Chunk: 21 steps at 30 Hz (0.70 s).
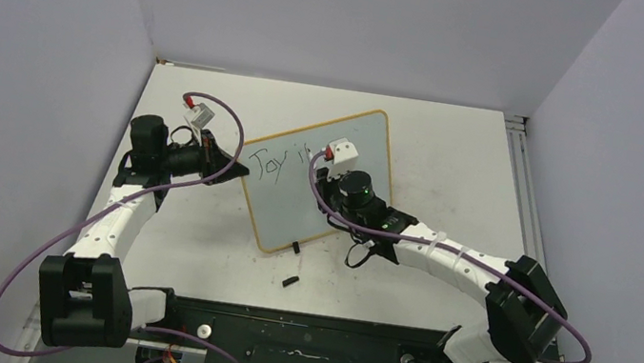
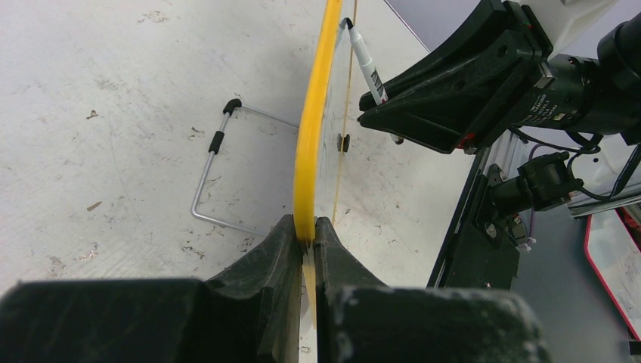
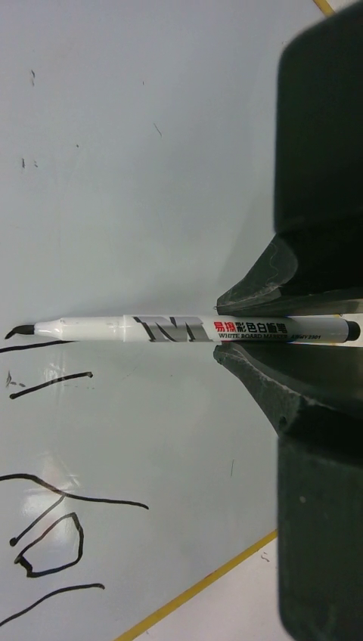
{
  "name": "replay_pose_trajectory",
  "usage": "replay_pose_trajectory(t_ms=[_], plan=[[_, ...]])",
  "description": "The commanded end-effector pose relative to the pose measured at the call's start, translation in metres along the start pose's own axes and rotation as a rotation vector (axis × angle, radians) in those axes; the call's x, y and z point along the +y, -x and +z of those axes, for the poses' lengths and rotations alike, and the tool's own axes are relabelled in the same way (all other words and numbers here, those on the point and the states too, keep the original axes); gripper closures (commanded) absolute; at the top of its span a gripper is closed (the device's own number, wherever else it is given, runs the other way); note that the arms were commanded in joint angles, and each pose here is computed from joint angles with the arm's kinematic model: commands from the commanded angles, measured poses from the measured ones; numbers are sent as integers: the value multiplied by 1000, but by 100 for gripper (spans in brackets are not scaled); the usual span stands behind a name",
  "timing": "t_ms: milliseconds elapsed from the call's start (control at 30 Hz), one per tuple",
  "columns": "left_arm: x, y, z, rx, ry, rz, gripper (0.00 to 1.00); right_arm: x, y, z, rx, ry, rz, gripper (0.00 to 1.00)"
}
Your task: Write a sentence on the whiteboard
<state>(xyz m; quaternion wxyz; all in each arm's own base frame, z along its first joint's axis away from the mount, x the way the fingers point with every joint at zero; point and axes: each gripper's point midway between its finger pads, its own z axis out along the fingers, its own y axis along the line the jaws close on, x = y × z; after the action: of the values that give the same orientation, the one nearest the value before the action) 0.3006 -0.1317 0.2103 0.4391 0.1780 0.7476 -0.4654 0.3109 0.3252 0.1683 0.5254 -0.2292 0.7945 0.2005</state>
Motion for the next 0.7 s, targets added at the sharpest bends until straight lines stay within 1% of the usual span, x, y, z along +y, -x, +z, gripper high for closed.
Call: replay_pose_trajectory(t_ms=[0,167,400,667], plan=[[-9,19,-4,-29,-16,74,100,-1,17,5,-24,-3,14,95],[-9,20,-4,-30,-16,76,100,-3,13,8,-8,-6,22,95],[-9,20,-4,-31,-16,76,100,-17,16,5,-14,-53,51,95],[-9,20,-4,-31,-16,76,100,-16,7,6,10,-29,53,95]])
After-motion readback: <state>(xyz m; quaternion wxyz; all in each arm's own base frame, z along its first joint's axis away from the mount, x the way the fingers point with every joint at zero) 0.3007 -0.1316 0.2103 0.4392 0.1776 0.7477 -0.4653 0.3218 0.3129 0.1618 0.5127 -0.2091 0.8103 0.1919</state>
